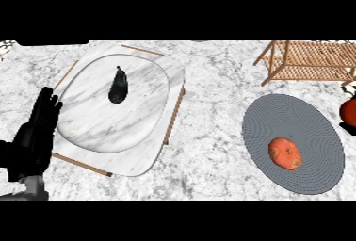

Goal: Pick the tomato from the placemat and place it in the tiered shelf

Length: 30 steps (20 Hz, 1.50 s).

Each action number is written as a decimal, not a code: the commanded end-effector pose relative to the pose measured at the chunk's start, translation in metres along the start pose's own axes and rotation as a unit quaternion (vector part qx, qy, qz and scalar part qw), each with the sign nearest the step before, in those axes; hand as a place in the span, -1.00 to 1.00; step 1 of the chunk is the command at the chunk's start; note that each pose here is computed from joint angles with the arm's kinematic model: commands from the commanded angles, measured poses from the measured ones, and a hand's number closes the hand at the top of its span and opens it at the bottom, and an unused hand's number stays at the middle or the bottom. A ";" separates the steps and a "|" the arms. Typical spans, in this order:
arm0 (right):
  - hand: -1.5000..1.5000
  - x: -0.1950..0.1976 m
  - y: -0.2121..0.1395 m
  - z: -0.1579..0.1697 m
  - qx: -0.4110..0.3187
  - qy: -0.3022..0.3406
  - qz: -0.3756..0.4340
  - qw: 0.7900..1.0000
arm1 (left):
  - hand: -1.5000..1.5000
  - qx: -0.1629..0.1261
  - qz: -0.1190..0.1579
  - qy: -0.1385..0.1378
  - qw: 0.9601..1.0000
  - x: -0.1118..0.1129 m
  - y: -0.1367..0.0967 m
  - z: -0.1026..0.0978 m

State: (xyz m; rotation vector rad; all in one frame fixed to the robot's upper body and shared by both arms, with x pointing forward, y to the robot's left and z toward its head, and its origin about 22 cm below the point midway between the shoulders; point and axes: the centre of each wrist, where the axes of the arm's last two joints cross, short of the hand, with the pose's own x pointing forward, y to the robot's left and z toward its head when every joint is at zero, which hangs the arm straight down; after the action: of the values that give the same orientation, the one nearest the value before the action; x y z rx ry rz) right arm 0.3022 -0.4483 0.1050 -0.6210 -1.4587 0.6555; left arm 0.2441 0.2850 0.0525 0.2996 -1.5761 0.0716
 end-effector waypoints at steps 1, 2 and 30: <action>1.00 0.028 -0.060 0.021 -0.083 0.009 -0.032 0.996 | 0.00 0.014 0.006 -0.007 1.000 0.010 0.003 -0.007; 1.00 0.039 -0.066 0.020 -0.102 0.027 -0.038 0.994 | 0.00 -0.002 0.005 0.002 1.000 -0.001 -0.006 -0.005; 1.00 0.033 -0.103 -0.052 -0.244 0.072 -0.069 0.965 | 0.00 -0.034 0.007 -0.026 0.999 0.016 -0.028 -0.010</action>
State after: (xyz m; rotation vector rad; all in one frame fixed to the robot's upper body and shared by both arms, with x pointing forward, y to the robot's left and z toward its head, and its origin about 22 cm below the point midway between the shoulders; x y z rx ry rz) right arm 0.3417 -0.4942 0.1969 -0.8958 -1.5010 0.1612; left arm 0.2569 0.2641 0.0651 0.2320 -1.6137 0.0208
